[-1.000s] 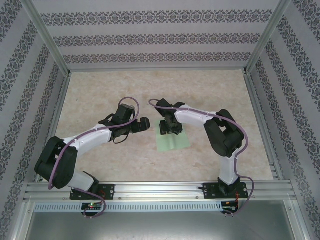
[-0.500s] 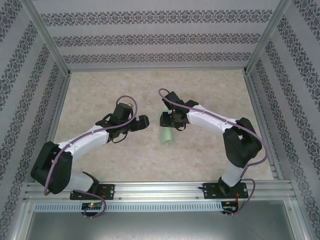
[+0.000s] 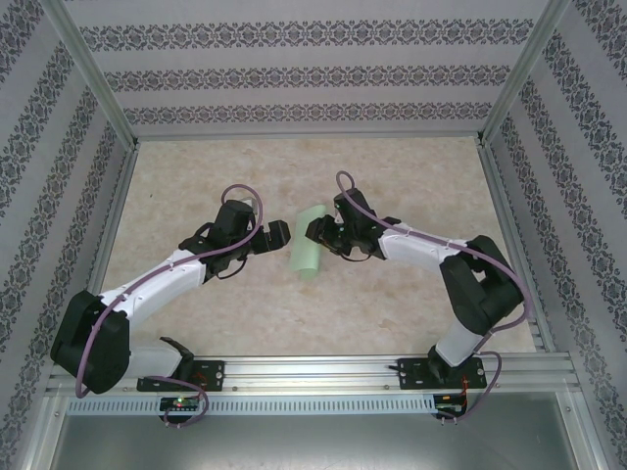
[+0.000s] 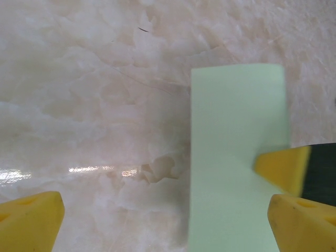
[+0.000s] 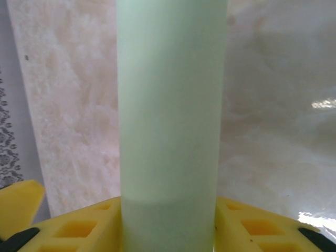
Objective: Fold a paper plane with a square sheet of paper (pick it up from the middle)
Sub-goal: Fold the square sheet of paper in half at the center of the table.
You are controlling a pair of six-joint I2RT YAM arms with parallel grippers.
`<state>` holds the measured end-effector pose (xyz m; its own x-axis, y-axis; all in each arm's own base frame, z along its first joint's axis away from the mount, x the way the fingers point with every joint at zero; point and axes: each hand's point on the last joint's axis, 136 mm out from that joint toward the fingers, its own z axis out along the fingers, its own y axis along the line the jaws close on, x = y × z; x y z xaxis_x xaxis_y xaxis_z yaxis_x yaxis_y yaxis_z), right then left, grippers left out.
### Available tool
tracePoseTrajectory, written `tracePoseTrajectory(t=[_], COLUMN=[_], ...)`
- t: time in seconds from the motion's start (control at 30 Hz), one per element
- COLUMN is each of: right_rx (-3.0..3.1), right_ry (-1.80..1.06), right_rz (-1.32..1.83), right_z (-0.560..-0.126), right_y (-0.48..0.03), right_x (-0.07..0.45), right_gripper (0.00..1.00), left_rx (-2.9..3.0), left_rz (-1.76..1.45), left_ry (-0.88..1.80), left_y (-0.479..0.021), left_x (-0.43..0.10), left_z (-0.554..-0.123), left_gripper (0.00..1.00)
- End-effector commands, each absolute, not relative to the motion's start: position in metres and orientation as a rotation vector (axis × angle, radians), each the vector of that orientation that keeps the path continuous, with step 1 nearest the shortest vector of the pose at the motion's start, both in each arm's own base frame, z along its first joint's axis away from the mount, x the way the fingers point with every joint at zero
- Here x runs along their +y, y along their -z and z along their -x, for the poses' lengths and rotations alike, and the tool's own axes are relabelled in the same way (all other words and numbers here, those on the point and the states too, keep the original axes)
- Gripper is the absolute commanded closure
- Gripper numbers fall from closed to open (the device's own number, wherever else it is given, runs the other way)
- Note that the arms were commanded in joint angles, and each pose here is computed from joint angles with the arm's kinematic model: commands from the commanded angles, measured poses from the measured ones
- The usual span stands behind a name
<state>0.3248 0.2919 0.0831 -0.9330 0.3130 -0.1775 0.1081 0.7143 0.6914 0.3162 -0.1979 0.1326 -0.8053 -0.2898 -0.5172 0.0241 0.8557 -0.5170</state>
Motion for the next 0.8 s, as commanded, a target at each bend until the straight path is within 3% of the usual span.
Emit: tracePoseTrajectory(t=[0.0, 0.13, 0.4, 0.77], right_rx=[2.609, 2.672, 2.718, 2.796], right_ry=[-1.081, -0.984, -0.82, -0.591], right_rz=[-0.399, -0.386, -0.307, -0.309], right_z=[-0.33, -0.322, -0.313, -0.307], right_y=[-0.074, -0.054, -0.054, -0.046], right_x=[0.295, 0.285, 0.257, 0.225], right_gripper=[0.55, 0.51, 0.32, 0.32], left_rx=[2.418, 2.43, 2.446, 2.458], left_rz=[0.157, 0.147, 0.128, 0.083], left_ry=[0.715, 0.731, 0.741, 0.783], left_y=[-0.138, -0.135, -0.132, -0.132], left_x=[-0.205, -0.208, -0.213, -0.224], left_z=[-0.315, -0.315, -0.316, -0.32], left_gripper=[0.0, 0.0, 0.0, 0.0])
